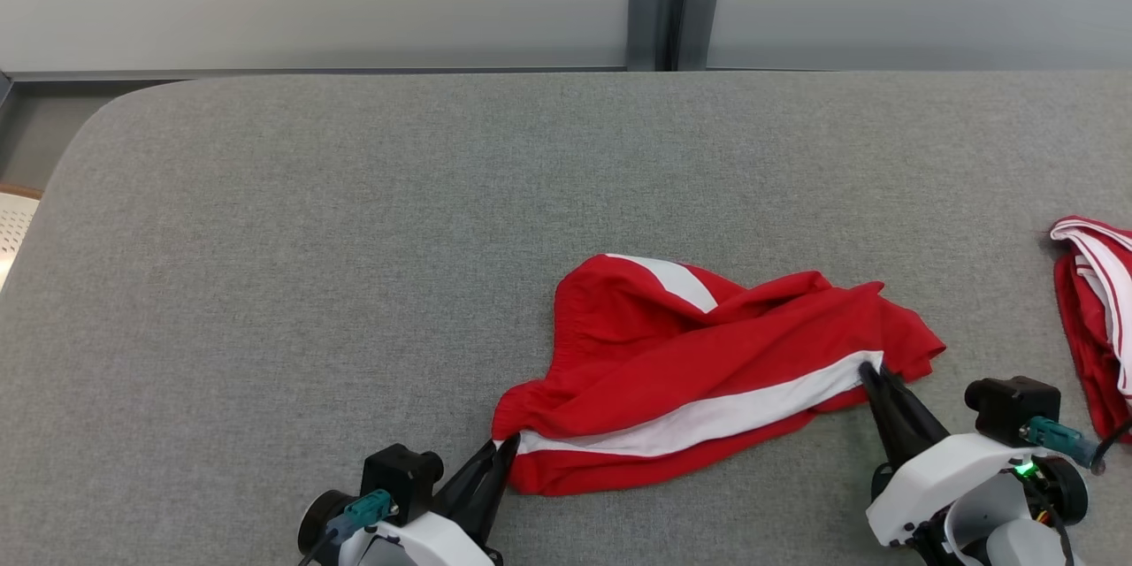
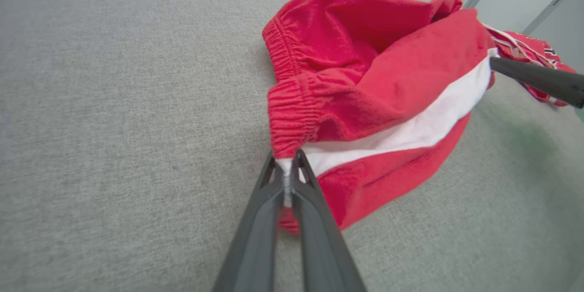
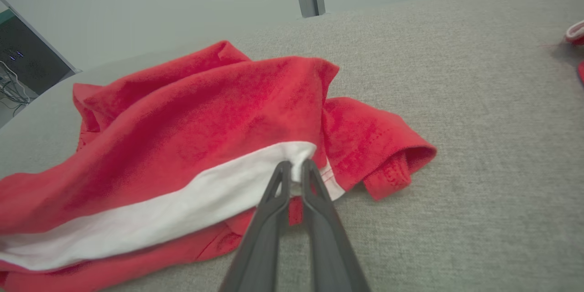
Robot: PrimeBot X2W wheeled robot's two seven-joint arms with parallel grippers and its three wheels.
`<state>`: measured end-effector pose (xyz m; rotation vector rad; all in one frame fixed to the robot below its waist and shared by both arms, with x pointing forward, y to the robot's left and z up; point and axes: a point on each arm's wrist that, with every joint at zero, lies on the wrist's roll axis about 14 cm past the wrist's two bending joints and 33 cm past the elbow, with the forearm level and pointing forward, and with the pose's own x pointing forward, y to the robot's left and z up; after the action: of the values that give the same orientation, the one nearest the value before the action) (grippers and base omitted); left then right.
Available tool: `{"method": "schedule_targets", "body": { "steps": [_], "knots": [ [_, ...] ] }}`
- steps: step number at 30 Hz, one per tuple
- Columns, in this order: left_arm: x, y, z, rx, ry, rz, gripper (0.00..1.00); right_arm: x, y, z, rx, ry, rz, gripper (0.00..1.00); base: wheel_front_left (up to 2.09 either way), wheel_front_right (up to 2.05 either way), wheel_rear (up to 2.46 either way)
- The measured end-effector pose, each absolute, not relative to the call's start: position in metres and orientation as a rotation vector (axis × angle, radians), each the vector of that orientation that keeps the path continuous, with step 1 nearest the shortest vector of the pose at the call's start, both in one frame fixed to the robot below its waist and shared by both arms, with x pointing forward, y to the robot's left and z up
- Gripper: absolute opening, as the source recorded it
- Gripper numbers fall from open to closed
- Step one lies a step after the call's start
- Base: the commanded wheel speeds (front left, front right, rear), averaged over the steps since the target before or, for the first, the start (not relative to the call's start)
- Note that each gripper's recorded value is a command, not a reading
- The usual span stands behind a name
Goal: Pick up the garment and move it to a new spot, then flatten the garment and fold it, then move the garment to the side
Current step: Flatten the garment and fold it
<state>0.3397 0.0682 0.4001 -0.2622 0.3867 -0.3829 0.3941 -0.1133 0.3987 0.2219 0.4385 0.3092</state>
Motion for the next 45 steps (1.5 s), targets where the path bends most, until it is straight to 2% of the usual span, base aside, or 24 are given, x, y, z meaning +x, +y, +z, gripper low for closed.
{"method": "schedule_targets", "body": {
  "steps": [7,13,21,29,37,45],
  "knots": [
    [0.354,0.074,0.426,-0.261,0.267,-0.366,0.00,0.406,-0.119,0.418,0.198,0.335,0.323,0.00,0.00,0.00,0.00],
    [0.377,0.078,0.491,-0.224,0.040,-0.389,0.00,0.415,-0.128,0.469,0.132,0.178,0.340,0.00,0.00,0.00,0.00],
    [0.388,0.076,0.623,-0.137,-0.315,-0.466,0.00,0.418,-0.149,0.577,0.003,-0.093,0.329,0.00,0.00,0.00,0.00],
    [0.369,0.068,0.745,-0.052,-0.599,-0.528,0.00,0.396,-0.167,0.694,-0.110,-0.376,0.289,0.00,0.00,0.00,0.00],
    [0.362,0.065,0.775,-0.058,-0.655,-0.540,0.00,0.385,-0.179,0.722,-0.120,-0.428,0.249,0.00,0.00,0.00,0.00],
    [0.387,0.066,0.753,-0.144,-0.586,-0.523,0.00,0.397,-0.180,0.701,-0.064,-0.353,0.246,0.00,0.00,0.00,0.00]
  ]
}}
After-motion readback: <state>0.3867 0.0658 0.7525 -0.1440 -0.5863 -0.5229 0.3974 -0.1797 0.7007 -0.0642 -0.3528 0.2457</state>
